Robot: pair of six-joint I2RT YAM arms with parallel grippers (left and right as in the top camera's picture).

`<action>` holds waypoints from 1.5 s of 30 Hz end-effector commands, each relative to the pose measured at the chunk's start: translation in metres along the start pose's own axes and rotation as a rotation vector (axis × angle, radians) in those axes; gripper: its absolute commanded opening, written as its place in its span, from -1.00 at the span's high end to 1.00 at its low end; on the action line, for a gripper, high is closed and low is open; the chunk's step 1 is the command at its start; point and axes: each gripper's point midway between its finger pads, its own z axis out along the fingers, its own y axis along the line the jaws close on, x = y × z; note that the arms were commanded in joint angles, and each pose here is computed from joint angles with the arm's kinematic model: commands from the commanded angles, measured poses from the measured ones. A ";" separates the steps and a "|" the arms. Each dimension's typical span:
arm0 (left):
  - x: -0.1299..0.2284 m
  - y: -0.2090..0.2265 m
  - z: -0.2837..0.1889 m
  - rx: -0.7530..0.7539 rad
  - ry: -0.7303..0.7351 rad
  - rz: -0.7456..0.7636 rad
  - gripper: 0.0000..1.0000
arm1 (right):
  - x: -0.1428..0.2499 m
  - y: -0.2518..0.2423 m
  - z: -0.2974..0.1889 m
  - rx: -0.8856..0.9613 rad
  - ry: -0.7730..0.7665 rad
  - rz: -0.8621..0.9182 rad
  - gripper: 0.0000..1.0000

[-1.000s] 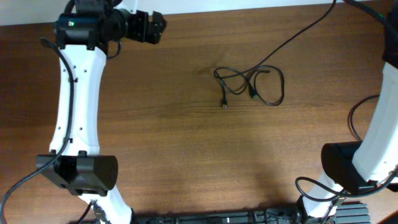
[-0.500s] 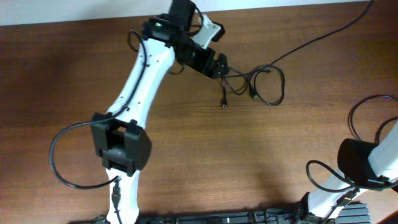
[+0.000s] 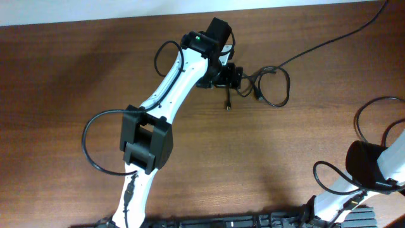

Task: Untangle cables

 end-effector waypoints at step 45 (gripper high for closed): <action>-0.039 0.265 -0.039 -0.196 -0.142 -0.447 1.00 | 0.100 -0.198 0.015 0.248 0.299 0.043 0.92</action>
